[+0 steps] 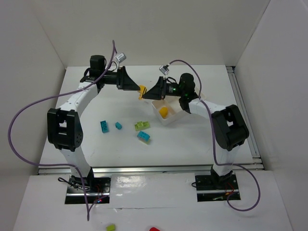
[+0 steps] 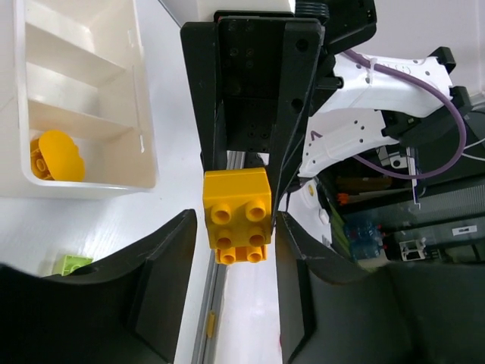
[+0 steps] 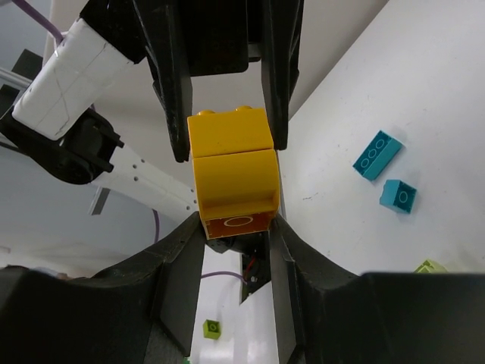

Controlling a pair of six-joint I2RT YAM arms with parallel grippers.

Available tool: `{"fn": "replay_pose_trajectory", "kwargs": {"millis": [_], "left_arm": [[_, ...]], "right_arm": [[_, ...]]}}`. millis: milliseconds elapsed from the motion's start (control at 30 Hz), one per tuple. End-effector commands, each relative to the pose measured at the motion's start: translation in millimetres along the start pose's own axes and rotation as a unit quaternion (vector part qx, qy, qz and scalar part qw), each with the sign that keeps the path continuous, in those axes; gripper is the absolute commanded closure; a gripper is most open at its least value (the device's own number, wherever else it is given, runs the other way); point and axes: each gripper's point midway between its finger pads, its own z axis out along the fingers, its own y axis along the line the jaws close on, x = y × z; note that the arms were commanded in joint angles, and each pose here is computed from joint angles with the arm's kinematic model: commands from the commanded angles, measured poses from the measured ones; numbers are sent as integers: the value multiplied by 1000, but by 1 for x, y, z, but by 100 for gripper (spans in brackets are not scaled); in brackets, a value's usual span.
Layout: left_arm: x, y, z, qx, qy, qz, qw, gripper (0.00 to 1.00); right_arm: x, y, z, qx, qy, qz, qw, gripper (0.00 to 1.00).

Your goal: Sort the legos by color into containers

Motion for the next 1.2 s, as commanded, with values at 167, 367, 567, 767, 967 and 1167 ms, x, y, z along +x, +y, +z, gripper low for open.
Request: {"fn": "replay_pose_trajectory", "kwargs": {"millis": [167,367,567,767,967,1167], "left_arm": [[-2,-7,6,-5,3,34,999,41],[-5,-4,6,-14,-3,34,999,78],[-10,-1,7,-27,-8,30,999,100],[-18,11,-3,-64,-32,29,997,100],[-19,36,2,-131,-43,2,990,100],[3,77,32,-262,-7,-40,964,100]], "right_arm": [[-12,9,8,2,-9,-28,1000,84],[-9,6,11,11,-4,-26,1000,84],[1,-3,-1,41,-8,-22,999,90],[-1,-7,-34,102,-26,-48,993,90],[-10,-56,-82,327,-44,-59,942,90],[-4,-107,-145,535,-66,-32,841,88]]}}
